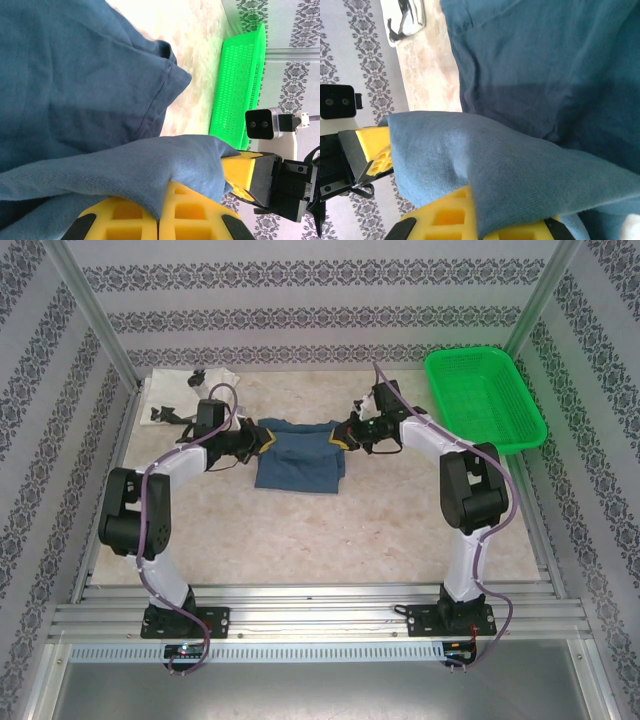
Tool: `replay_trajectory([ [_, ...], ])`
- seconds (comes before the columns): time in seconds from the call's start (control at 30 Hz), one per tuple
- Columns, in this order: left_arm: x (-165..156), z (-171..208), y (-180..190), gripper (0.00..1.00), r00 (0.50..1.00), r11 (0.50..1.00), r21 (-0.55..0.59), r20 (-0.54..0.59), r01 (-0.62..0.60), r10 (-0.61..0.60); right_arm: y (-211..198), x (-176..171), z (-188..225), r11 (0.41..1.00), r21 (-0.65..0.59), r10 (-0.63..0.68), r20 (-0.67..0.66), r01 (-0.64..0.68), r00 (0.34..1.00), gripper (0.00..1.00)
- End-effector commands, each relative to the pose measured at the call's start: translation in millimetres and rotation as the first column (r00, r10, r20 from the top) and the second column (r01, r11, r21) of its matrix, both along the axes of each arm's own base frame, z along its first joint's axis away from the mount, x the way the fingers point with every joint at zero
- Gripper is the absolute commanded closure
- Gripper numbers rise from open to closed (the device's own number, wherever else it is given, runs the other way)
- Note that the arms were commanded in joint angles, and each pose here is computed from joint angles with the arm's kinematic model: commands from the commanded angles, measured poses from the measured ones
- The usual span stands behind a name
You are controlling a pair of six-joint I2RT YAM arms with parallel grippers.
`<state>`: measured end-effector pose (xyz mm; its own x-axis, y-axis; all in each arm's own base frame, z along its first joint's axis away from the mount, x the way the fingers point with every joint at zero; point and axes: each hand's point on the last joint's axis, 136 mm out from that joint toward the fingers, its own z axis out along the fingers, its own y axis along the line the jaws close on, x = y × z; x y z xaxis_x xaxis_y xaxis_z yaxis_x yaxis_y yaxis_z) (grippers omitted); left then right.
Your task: Fold and stack the t-shirts
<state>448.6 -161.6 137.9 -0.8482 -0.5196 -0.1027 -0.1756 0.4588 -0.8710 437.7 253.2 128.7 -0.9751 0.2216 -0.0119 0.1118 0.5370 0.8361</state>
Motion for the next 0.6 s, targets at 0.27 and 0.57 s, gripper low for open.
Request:
replay_trajectory([
  [0.27,41.5,-20.2,14.4,1.00,1.000,1.000,-0.008,-0.005,-0.023,0.023,-7.3,34.7,-19.6,1.000,0.000,0.001,-0.039,-0.001,0.999,1.00],
  [0.57,76.9,-38.4,19.3,1.00,0.999,0.999,-0.024,-0.021,-0.044,0.044,-4.2,64.6,-30.2,1.000,0.000,0.002,-0.056,-0.002,0.998,0.88],
])
